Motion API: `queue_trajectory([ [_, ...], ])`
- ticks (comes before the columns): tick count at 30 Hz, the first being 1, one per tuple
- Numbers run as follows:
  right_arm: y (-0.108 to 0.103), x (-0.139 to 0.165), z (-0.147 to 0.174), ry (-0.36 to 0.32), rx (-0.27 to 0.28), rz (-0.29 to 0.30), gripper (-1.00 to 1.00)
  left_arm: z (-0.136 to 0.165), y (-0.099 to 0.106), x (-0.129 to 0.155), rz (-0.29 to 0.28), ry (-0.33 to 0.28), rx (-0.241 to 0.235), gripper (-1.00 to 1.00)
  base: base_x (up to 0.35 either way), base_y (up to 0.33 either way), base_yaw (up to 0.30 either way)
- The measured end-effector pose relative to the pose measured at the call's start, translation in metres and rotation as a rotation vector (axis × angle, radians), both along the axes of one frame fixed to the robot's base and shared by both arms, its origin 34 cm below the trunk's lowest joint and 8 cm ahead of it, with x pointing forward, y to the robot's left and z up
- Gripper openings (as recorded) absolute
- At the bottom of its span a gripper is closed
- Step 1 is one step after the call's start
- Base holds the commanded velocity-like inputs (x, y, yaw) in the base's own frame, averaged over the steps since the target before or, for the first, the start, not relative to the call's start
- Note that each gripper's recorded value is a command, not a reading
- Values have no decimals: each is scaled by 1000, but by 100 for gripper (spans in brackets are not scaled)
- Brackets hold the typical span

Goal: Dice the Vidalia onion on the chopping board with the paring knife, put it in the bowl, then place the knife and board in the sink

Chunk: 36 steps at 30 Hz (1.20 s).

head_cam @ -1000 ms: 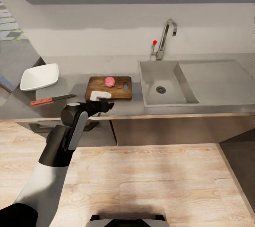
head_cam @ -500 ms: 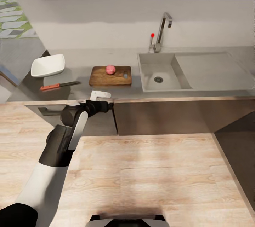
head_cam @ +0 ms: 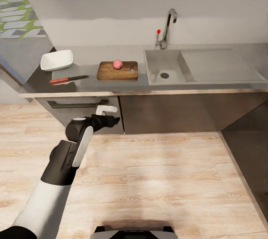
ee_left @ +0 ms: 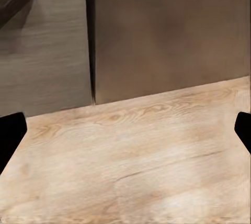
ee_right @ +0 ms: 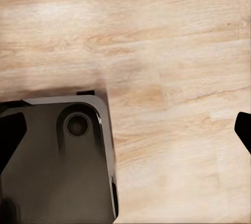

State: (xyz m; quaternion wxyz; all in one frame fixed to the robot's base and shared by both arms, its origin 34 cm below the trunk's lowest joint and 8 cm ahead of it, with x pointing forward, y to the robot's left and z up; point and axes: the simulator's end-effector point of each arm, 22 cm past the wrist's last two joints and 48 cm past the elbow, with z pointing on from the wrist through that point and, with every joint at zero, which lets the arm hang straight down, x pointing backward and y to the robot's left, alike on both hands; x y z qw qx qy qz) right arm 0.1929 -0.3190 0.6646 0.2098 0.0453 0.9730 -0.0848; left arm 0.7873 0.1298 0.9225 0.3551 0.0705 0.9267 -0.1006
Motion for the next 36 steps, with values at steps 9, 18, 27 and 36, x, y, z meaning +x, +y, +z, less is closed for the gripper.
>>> queue_trajectory([
  [9, 0, 2, 1, -6, 0, 0, 100, -98, 1, -115, 28, 163, -28, 100, -7, 0, 0],
  [18, -2, 5, 2, -17, -2, 2, 100, -162, 43, -252, 107, 159, -10, 100, 0, 0, 0],
  [27, -2, 10, 3, -32, -2, 3, 100, -204, 111, -399, 177, 63, 66, 100, 0, 0, 0],
  [36, -3, 19, 7, -69, -7, 9, 100, -215, 138, -463, 210, 12, 104, 100, 0, 0, 0],
])
